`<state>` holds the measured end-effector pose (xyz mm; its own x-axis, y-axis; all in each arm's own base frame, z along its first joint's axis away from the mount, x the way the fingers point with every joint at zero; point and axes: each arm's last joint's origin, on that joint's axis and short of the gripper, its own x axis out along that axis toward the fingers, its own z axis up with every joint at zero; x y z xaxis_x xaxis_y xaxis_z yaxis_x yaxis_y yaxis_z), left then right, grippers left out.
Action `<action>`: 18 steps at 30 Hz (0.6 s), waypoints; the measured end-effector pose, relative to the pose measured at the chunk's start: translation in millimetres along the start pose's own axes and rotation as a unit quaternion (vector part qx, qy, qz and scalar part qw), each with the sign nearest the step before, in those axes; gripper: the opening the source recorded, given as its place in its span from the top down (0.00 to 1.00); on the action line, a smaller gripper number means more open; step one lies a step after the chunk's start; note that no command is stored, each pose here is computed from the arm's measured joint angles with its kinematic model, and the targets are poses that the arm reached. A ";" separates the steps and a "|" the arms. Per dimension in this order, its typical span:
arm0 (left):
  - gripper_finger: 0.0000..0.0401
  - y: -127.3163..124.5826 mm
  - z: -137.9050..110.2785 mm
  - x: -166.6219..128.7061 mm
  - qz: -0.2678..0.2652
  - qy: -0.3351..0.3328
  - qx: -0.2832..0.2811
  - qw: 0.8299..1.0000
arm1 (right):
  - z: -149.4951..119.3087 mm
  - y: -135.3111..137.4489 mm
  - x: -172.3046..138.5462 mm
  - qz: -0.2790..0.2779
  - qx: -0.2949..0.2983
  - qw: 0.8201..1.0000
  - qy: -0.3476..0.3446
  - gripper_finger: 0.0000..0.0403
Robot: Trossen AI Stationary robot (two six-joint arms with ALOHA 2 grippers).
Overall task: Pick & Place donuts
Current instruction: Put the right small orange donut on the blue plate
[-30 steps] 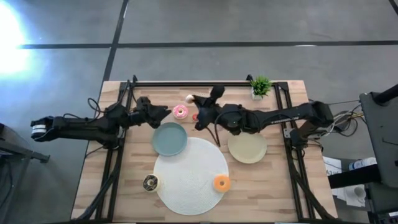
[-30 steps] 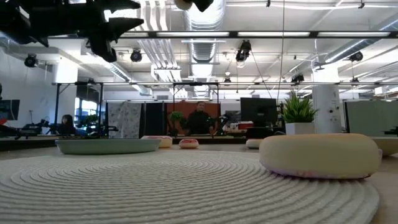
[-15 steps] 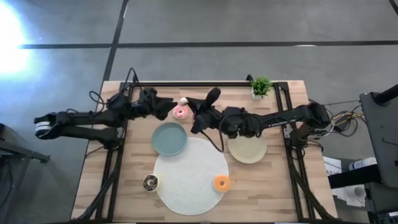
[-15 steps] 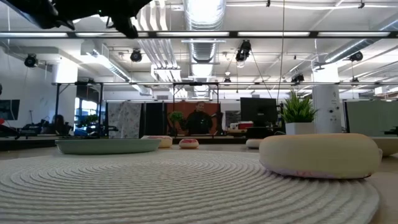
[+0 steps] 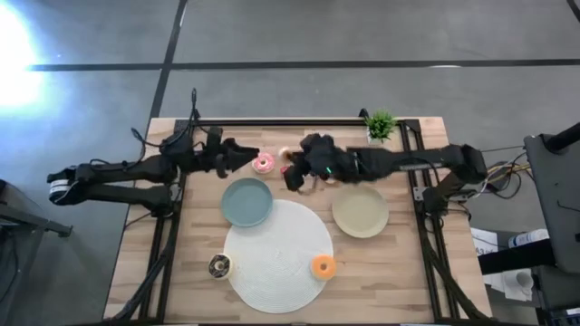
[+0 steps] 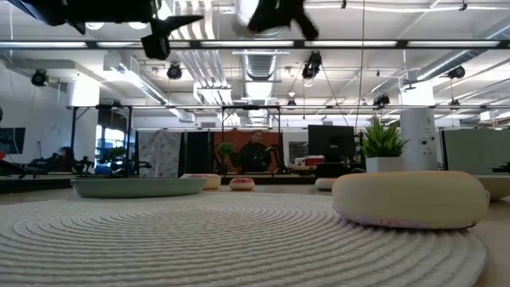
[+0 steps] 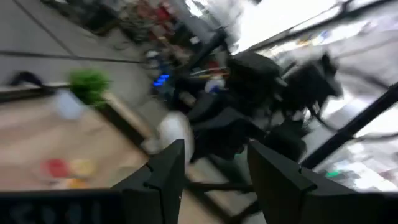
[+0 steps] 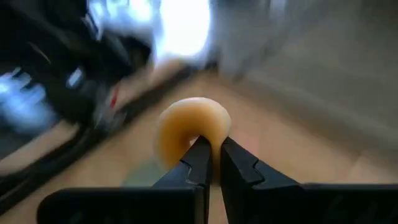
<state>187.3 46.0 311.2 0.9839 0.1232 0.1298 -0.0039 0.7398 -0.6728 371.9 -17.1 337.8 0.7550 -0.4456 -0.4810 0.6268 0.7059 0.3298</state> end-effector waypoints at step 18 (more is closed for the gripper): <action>0.63 -14.0 -47.2 -9.3 0.138 0.283 0.305 0.899 | -43.4 -84.7 126.0 0.230 0.284 0.817 0.446 0.97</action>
<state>186.6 3.2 285.0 0.8633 0.1283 -0.4881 -0.1882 0.9792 -0.0754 405.5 -109.2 214.0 0.6542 0.5521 -0.5169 0.4954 0.2035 0.8445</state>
